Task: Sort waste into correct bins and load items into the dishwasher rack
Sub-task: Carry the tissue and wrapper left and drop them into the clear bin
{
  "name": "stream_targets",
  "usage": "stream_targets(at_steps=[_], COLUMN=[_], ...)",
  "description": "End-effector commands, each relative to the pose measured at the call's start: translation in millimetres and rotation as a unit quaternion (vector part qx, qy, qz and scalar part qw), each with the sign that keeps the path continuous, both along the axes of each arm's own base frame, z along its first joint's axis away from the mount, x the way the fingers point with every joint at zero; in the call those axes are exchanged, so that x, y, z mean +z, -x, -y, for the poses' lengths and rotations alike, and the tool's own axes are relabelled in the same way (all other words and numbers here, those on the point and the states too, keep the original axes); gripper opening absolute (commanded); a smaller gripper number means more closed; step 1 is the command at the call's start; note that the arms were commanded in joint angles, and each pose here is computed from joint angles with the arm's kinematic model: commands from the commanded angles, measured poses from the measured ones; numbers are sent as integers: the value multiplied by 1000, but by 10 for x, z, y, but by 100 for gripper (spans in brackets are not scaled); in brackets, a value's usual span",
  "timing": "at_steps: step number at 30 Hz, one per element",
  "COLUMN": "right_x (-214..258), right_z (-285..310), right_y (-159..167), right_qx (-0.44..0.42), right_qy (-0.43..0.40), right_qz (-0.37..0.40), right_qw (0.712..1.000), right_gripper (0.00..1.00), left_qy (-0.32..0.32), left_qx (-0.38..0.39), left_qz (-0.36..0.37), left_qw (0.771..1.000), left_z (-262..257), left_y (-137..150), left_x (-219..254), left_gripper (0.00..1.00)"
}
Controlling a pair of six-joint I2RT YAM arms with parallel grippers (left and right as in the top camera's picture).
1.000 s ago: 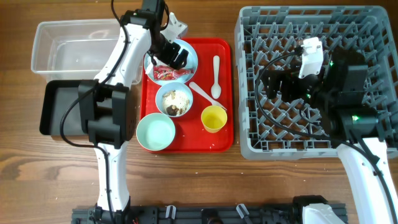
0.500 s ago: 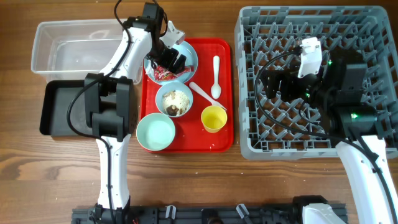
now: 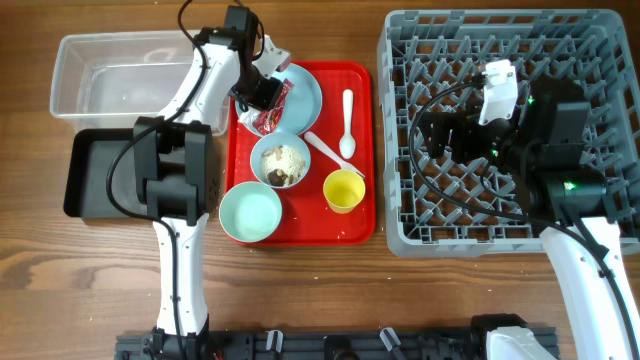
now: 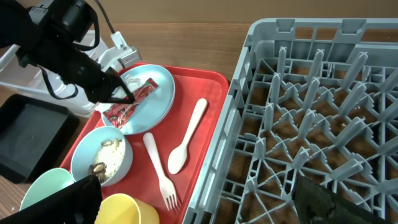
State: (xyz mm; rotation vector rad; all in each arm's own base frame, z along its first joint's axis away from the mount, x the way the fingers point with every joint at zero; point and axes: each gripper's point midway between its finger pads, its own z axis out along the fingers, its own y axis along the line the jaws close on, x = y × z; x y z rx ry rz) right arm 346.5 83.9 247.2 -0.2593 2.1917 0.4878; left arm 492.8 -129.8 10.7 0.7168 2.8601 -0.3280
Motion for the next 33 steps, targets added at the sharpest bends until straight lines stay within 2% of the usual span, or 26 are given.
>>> stream_targets(at_steps=[1, 7, 11, 15, 18, 21, 23, 24, 26, 27, 33], right_x=[90, 90, 90, 90, 89, 90, 90, 90, 90, 90, 90], right_z=[-14, -14, -14, -14, -14, -14, -14, -14, -14, -14, -14], right_y=[-36, -36, -36, -36, -35, -36, -36, -36, -36, -36, -36], right_qx=[8, 8, 8, 7, 7, 7, 7, 7, 7, 7, 7], right_qy=[-1, -1, -1, -2, -2, -2, -2, -2, -2, -2, -2], right_qz=[13, 13, 13, 12, 12, 12, 12, 12, 12, 12, 12], right_qw=[1000, 1000, 1000, 1000, 1000, 1000, 1000, 1000, 1000, 1000, 1000], right_gripper=[100, 100, 100, 100, 100, 100, 100, 100, 100, 100, 100], left_qy=[9, 40, 49, 41, 37, 33, 31, 30, 29, 29, 38], left_qx=[54, 108, 172, 224, 294, 327, 338, 340, 341, 340, 337], left_qz=[-3, 75, 121, 119, 98, 87, 81, 79, 79, 80, 97], left_qw=[999, 990, 976, 966, 950, 941, 937, 936, 936, 937, 936], left_z=[10, -70, -488, -994, -1500, -1835, -1962, -1999, -2043, -2044, -2021], left_y=[7, -103, -106, -98, -123, -177, -217, -238, -282, -300, -327], left_x=[291, 1251, 1798, 1845, 1676, 1463, 1329, 1268, 1175, 1151, 1294], left_gripper=[4, 4, 4, 4, 4, 7, 22, 36, 84, 100, 100])
